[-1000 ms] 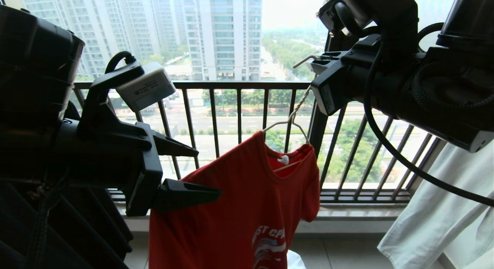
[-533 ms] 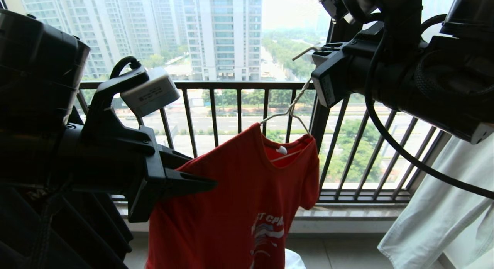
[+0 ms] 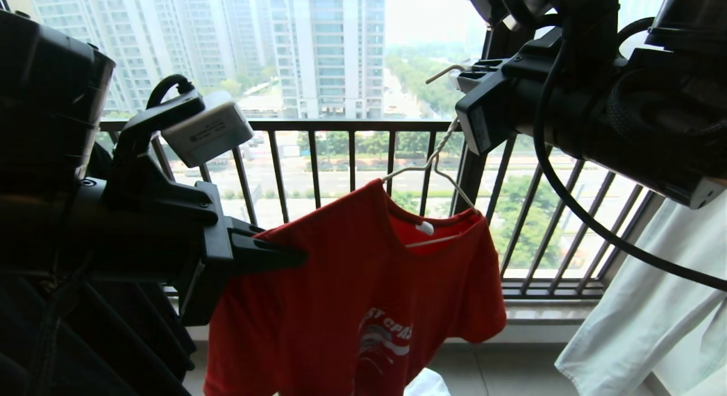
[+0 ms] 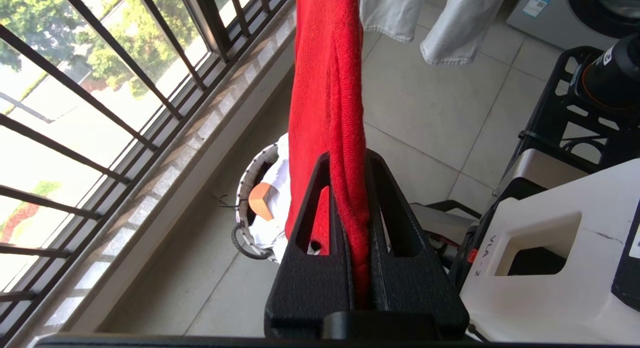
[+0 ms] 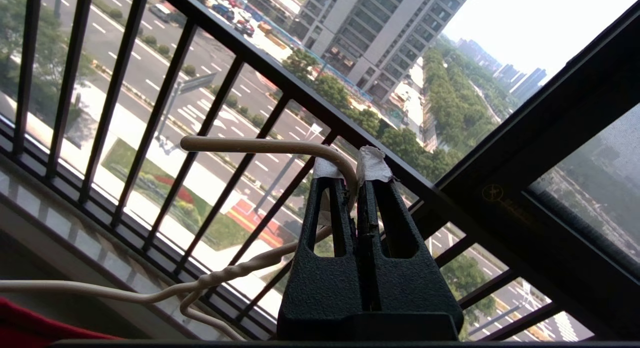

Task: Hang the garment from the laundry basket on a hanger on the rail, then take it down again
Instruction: Hang the clothes rack on the clothesline

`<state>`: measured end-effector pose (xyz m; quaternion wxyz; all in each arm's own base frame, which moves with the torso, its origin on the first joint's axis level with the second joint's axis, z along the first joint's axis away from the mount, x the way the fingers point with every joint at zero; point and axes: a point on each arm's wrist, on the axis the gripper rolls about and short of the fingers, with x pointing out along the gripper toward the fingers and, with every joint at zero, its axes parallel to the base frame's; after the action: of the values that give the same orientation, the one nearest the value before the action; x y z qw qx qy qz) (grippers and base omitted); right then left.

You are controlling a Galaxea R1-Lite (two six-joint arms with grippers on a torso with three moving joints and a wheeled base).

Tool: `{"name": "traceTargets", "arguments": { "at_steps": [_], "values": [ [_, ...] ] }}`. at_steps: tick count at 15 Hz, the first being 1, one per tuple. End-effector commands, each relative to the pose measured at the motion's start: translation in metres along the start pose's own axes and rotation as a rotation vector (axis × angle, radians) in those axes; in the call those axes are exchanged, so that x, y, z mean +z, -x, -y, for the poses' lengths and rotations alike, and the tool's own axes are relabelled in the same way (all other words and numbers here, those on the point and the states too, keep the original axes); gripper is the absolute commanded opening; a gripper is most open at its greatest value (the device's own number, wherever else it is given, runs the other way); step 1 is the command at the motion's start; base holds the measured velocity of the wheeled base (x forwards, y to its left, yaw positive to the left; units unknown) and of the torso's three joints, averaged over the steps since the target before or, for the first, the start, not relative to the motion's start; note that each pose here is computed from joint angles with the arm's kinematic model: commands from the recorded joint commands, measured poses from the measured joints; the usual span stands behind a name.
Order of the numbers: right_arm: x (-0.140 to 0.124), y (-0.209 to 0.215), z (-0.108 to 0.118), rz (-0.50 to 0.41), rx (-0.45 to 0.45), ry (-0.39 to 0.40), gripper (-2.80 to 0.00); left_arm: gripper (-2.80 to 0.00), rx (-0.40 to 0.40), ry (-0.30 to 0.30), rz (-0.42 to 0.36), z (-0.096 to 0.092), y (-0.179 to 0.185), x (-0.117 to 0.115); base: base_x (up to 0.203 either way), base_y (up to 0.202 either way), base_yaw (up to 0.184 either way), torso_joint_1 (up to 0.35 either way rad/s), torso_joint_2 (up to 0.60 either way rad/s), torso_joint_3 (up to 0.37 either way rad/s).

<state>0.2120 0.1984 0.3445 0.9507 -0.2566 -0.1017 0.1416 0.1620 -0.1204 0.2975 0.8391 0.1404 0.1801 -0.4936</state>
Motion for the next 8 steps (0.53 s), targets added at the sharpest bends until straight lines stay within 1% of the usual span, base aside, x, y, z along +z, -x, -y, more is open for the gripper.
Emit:
{"name": "traceTargets", "arguments": {
  "at_steps": [1, 8],
  "values": [
    [-0.0016, -0.0018, -0.0019, -0.006, 0.000, 0.008, 0.00, -2.80, 0.000, -0.006, 0.010, 0.0013, 0.0034, 0.0012, 0.000, 0.000, 0.000, 0.000, 0.00, 0.000],
    [-0.0033, -0.0031, -0.0037, -0.013, 0.003, 0.010, 0.00, -2.80, 0.002, -0.002, 0.011, 0.0010, 0.0033, 0.0018, 0.000, 0.000, 0.000, 0.000, 0.00, 0.000]
  ]
}}
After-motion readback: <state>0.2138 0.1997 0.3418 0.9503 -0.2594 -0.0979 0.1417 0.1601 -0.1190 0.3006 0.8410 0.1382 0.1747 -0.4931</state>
